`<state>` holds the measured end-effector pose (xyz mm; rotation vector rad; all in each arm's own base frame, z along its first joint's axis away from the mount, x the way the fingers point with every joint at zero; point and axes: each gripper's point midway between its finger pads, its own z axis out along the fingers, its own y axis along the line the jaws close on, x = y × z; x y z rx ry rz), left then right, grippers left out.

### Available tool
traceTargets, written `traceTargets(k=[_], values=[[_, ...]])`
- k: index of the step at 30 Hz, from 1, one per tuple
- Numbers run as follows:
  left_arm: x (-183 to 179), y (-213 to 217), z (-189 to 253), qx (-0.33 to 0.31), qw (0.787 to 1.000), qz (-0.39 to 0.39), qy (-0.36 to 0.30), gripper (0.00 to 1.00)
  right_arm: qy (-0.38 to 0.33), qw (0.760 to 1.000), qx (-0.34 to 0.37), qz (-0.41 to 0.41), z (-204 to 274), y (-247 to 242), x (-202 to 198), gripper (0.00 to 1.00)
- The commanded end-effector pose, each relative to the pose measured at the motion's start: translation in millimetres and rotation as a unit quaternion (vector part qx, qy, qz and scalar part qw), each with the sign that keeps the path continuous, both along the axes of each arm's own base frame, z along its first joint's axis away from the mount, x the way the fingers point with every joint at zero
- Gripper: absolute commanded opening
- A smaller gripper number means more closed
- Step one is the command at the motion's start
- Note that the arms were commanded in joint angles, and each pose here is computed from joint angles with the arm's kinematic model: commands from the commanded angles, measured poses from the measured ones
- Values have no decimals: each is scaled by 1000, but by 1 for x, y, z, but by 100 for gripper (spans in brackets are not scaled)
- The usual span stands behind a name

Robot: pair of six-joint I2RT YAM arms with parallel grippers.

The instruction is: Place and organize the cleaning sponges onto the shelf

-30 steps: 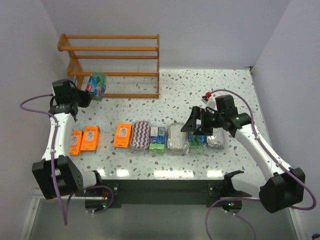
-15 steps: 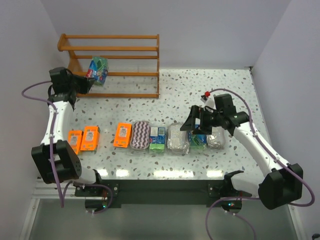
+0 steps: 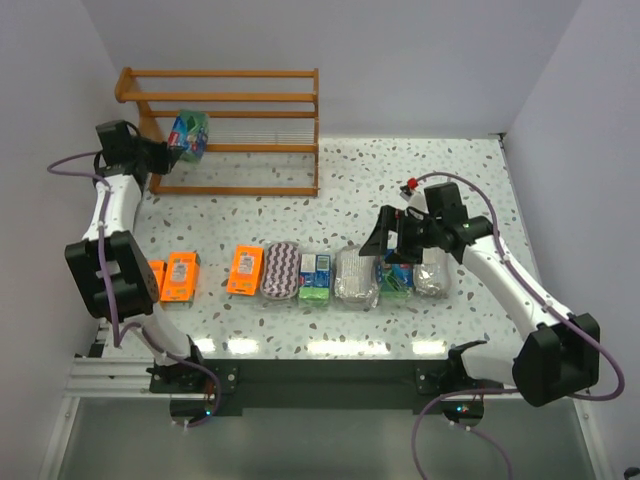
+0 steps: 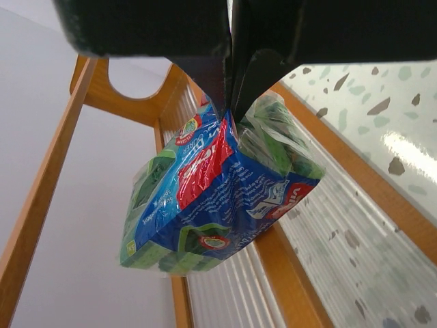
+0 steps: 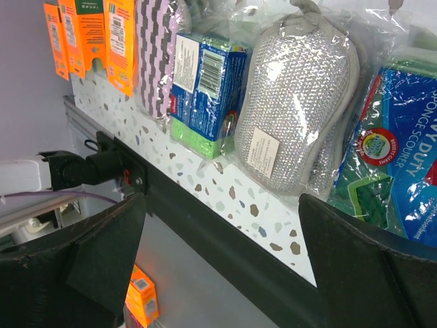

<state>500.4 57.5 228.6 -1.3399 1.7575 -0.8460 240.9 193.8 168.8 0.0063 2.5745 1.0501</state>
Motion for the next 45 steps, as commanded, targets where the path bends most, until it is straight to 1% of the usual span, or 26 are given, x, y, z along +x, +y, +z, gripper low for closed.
traceTargets(k=[1,3,8,9,15,18,30,32,33,35,36,38,39,41,42,45], values=[[21,16,43,5,998,-9,-64,0,-33,999,1,-7,14,2,17,98],[25,26,49,3,998,0,-70,0,-31,999,-2,-9,13,3,20,98],[37,47,41,-5,998,13,-65,0,-31,999,-4,-12,11,4,26,98],[40,52,34,-11,998,15,-59,0,-28,1000,-5,-12,9,4,27,98],[54,72,34,-9,998,25,-62,0,-25,1000,-8,-11,7,5,32,98],[61,80,31,-18,997,32,-68,0,-24,1000,-9,-11,6,5,33,98],[74,84,29,-35,995,35,-86,1,-22,1000,-9,-11,8,5,31,98],[72,84,29,-36,995,34,-84,5,-20,1000,-9,-13,5,4,30,98],[70,82,37,-32,995,34,-90,11,-21,1000,-8,-13,6,4,29,98],[66,81,40,-30,995,35,-93,18,-20,1000,-8,-13,5,4,28,98],[62,80,51,-25,994,36,-103,28,-20,1000,-7,-13,5,4,27,98],[59,79,59,-21,993,36,-110,38,-21,1000,-6,-12,5,4,25,98],[57,78,67,-20,992,36,-116,44,-23,1000,-5,-11,5,4,24,98],[54,77,73,-18,992,35,-121,49,-24,1000,-3,-7,5,4,21,98],[51,74,81,-18,991,32,-129,53,-24,1000,-3,-7,5,3,20,98],[43,69,92,-16,990,29,-139,59,-26,1000,-1,-2,5,3,16,98]])
